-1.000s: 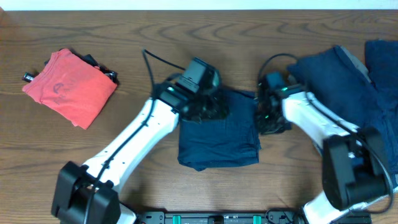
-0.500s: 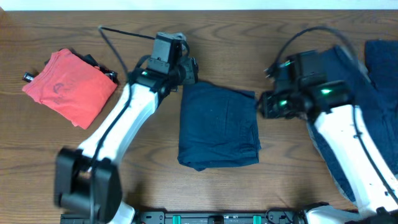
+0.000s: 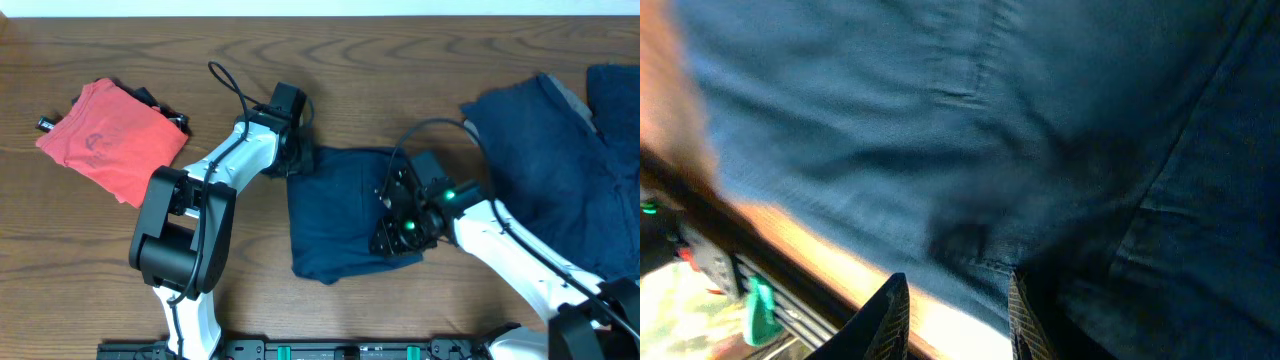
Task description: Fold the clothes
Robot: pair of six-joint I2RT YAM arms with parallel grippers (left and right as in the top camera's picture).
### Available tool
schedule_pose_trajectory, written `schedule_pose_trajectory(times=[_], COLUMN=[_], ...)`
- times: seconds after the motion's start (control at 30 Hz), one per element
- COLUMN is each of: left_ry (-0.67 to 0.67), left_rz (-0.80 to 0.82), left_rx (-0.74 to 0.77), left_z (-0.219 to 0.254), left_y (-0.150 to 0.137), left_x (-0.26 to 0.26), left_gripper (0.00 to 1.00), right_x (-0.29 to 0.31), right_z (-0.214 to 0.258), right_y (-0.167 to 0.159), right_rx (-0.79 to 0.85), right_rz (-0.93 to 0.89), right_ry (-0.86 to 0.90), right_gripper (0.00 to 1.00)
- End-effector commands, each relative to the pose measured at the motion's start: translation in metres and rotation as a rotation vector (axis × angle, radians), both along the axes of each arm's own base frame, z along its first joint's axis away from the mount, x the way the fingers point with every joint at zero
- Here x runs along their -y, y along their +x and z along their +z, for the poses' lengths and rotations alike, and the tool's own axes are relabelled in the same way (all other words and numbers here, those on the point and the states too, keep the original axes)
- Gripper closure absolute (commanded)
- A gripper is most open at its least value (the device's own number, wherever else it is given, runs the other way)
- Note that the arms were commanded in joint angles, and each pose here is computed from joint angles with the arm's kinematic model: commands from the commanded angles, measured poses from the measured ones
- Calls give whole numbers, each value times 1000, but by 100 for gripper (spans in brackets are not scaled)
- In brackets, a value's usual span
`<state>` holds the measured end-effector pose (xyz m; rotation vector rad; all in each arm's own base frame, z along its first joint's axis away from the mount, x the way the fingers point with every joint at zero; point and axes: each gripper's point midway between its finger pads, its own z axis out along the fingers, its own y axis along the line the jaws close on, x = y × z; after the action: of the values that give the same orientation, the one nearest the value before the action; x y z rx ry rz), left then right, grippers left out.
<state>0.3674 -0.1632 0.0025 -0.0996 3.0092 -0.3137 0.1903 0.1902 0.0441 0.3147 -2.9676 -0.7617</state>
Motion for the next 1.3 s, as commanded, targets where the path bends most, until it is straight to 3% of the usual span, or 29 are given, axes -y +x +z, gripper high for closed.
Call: schedule_pose_trajectory(times=[0.0, 0.2, 0.3, 0.4, 0.5, 0.6, 0.67, 0.73, 0.8, 0.93, 1.27], left_ry=[58, 138, 112, 26, -23, -75, -117, -157, -183, -187, -349], left_rz=[-15, -14, -5, 4, -6, -22, -42, -92, -135, -232, -339], left_rx=[-115, -441, -584, -633, -568, -413, -277, -131, -33, 44, -44], left_z=[-10, 0, 13, 25, 36, 53, 67, 79, 85, 75, 18], left_y=[-26, -104, -134, -144, -136, -113, -92, -67, -49, -31, -29], left_x=[-13, -34, -33, -19, -12, -5, 3, 11, 19, 26, 59], left_gripper=[48, 48, 48, 48, 48, 47, 41, 14, 2, 2, 2], right_x=[9, 54, 80, 86, 81, 73, 70, 69, 69, 70, 71], right_z=[-23, -51, -51, -34, -13, 1, 6, 10, 12, 12, 10], right_y=[-11, 21, 63, 114, 141, 148, 148, 147, 146, 143, 138], right_rx=[-60, -8, 122, 291, 376, 395, 391, 390, 388, 376, 357], right_rz=[-37, -220, -355, -400, -376, -335, -319, -312, -313, -311, -308], right_ry=[-49, -253, -307, -236, -168, -143, -146, -147, -147, -153, -161], right_gripper=[68, 69, 68, 65, 64, 62, 59, 57, 56, 54, 53])
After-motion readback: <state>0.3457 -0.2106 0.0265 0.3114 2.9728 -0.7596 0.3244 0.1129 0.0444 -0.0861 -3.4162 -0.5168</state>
